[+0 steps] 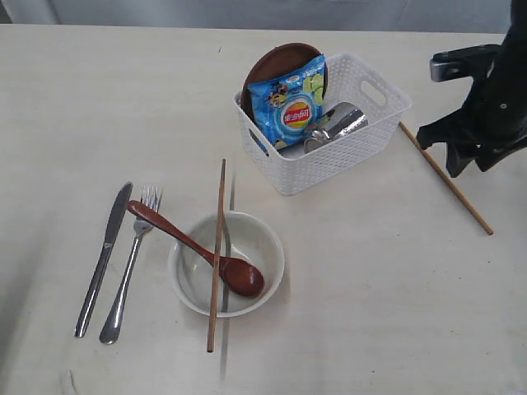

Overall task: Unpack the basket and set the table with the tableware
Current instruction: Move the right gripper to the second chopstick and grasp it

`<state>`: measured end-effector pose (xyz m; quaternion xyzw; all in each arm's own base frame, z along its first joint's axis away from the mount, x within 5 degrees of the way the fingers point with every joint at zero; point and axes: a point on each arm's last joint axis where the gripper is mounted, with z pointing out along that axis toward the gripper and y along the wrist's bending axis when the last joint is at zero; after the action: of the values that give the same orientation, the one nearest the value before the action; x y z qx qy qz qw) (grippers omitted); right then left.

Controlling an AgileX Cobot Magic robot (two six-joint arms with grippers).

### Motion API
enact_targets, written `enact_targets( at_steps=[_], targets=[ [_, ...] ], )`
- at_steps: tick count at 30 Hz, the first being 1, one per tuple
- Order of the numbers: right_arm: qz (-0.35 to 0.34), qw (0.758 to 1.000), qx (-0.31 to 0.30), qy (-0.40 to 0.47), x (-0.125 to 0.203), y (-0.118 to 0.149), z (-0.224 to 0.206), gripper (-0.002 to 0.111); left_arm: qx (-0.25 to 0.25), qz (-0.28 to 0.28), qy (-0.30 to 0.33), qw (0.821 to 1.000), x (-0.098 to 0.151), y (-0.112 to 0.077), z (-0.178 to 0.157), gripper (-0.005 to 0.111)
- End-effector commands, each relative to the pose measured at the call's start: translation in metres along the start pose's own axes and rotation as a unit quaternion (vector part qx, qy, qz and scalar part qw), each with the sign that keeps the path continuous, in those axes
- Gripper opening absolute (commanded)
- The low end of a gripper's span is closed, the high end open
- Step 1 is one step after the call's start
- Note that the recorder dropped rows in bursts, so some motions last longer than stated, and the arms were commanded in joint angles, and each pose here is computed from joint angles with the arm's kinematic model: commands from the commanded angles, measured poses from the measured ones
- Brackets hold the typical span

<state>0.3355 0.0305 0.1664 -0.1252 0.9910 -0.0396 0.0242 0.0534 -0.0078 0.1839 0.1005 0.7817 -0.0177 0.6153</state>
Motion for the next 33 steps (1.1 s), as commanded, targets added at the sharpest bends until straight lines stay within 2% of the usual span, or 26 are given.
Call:
enact_targets(
  at_steps=[1, 7, 13, 16, 17, 18, 19, 22, 26, 29, 33],
  targets=[
    [-0.042, 0.999, 0.006, -0.021, -0.021, -0.002, 0.024, 0.042, -0.001, -0.001, -0.004, 1.0, 0.0, 0.0, 0.0, 0.0],
    [-0.06, 0.997, 0.019, -0.04, -0.035, -0.004, 0.048, 0.042, -0.001, -0.001, -0.004, 1.0, 0.0, 0.0, 0.0, 0.0],
    [-0.067, 0.997, 0.018, -0.018, -0.035, -0.003, 0.068, 0.039, -0.001, -0.001, -0.004, 1.0, 0.0, 0.0, 0.0, 0.0],
    [-0.068, 0.998, 0.017, -0.007, -0.033, -0.003, 0.071, 0.023, -0.001, -0.001, -0.004, 1.0, 0.0, 0.0, 0.0, 0.0],
    [-0.068, 0.998, 0.017, -0.001, -0.032, -0.003, 0.071, 0.016, -0.001, -0.001, -0.004, 1.0, 0.0, 0.0, 0.0, 0.0],
    [-0.068, 0.998, 0.016, 0.012, -0.03, -0.003, 0.07, 0.001, -0.001, -0.001, -0.004, 1.0, 0.0, 0.0, 0.0, 0.0],
    [-0.067, 0.997, 0.016, 0.017, -0.029, -0.003, 0.069, 0.0, -0.001, -0.001, -0.004, 1.0, 0.0, 0.0, 0.0, 0.0],
    [-0.062, 0.997, 0.015, 0.033, -0.025, -0.003, 0.066, 0.0, -0.001, -0.001, -0.004, 1.0, 0.0, 0.0, 0.0, 0.0],
    [-0.002, 0.999, 0.03, 0.041, -0.021, -0.006, 0.052, 0.0, -0.001, -0.001, -0.004, 1.0, 0.0, 0.0, 0.0, 0.0],
    [0.037, 0.998, 0.033, 0.041, -0.015, -0.008, 0.026, 0.0, -0.001, -0.001, -0.004, 1.0, 0.0, 0.0, 0.0, 0.0],
    [0.056, 0.997, 0.036, 0.042, -0.002, -0.009, -0.014, 0.0, -0.001, -0.001, -0.004, 1.0, 0.0, 0.0, 0.0, 0.0]
  ],
)
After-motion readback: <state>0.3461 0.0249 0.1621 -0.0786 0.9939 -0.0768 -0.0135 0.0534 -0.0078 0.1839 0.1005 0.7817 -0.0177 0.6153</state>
